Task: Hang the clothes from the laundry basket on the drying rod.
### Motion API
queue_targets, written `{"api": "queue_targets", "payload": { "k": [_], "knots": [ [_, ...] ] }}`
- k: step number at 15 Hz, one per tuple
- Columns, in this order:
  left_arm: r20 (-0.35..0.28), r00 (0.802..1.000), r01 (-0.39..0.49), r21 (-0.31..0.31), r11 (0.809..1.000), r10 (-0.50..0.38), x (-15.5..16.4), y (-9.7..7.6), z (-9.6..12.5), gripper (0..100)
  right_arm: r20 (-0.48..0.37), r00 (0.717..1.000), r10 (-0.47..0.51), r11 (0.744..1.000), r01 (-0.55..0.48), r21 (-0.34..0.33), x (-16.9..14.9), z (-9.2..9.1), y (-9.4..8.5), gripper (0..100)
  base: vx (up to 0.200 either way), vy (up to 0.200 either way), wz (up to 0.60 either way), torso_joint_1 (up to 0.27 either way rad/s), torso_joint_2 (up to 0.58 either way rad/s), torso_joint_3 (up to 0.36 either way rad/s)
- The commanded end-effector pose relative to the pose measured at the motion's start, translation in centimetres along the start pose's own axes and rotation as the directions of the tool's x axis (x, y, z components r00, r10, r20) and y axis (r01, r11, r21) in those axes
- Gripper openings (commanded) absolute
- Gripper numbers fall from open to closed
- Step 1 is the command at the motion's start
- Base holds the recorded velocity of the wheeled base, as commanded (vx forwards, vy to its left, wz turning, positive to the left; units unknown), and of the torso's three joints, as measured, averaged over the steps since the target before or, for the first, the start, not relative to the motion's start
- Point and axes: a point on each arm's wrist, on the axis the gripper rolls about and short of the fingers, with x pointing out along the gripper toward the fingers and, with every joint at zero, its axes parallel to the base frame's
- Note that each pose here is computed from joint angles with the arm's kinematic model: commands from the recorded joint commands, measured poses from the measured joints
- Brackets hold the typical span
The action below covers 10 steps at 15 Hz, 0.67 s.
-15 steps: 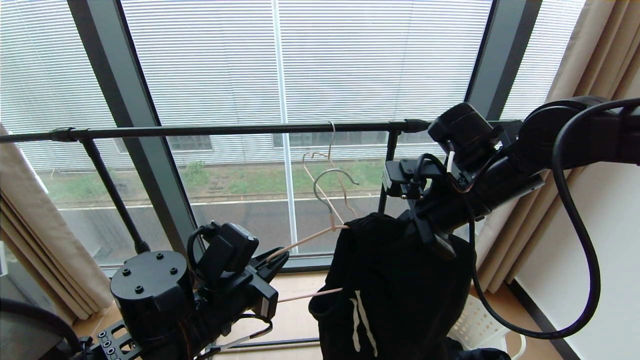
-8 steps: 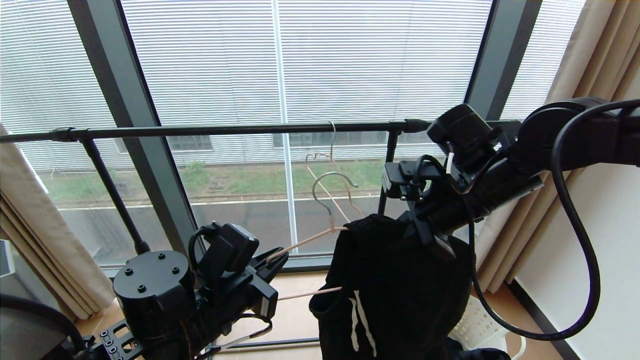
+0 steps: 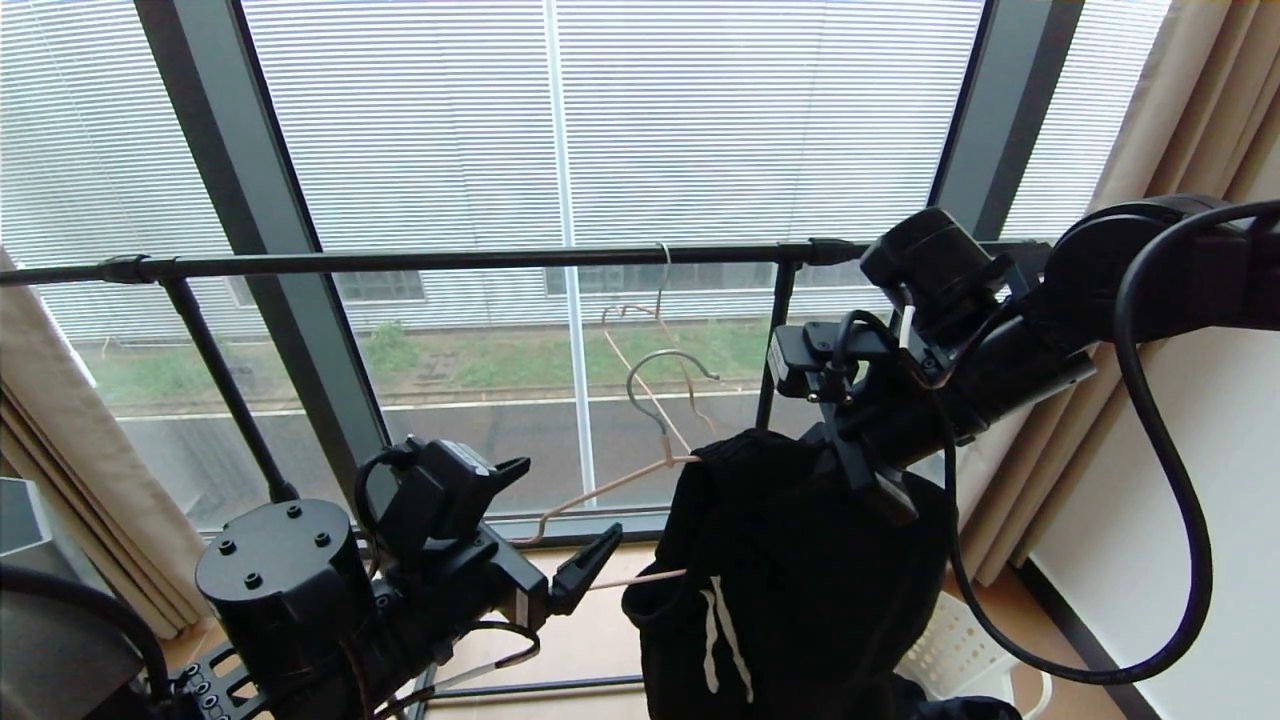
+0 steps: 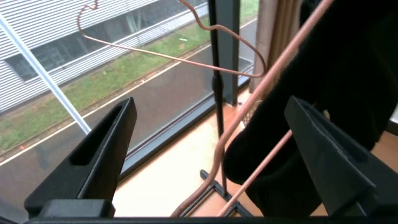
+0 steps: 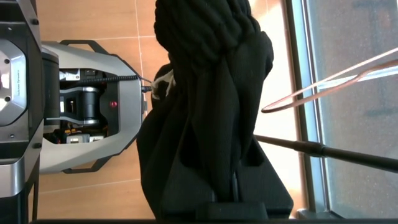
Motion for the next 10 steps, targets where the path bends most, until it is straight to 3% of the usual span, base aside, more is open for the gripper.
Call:
{"api": "queue_targets", "payload": {
  "k": [1,4,10],
  "knots": [
    [-0.028,0.999,0.026,-0.003,1.000,-0.026,-0.4,0.3,-0.6,100,0.000,1.000,-0.004,1.000,0.004,0.007,-0.2,-0.2,-0.1,0,0.000,0.000,0.00,0.000,0.00,0.000],
    [-0.021,1.000,0.007,-0.013,1.000,-0.008,-0.5,0.8,-0.5,100,0.007,1.000,-0.028,0.999,0.028,0.020,-1.3,-0.6,-0.1,0,0.000,0.000,0.00,0.000,0.00,0.000],
    [0.103,0.995,0.012,-0.195,0.981,0.008,-1.5,3.0,2.1,100,0.013,0.998,-0.062,0.997,0.061,0.048,-3.2,-1.7,0.4,0,0.000,0.000,0.00,0.000,0.00,0.000]
  ]
}}
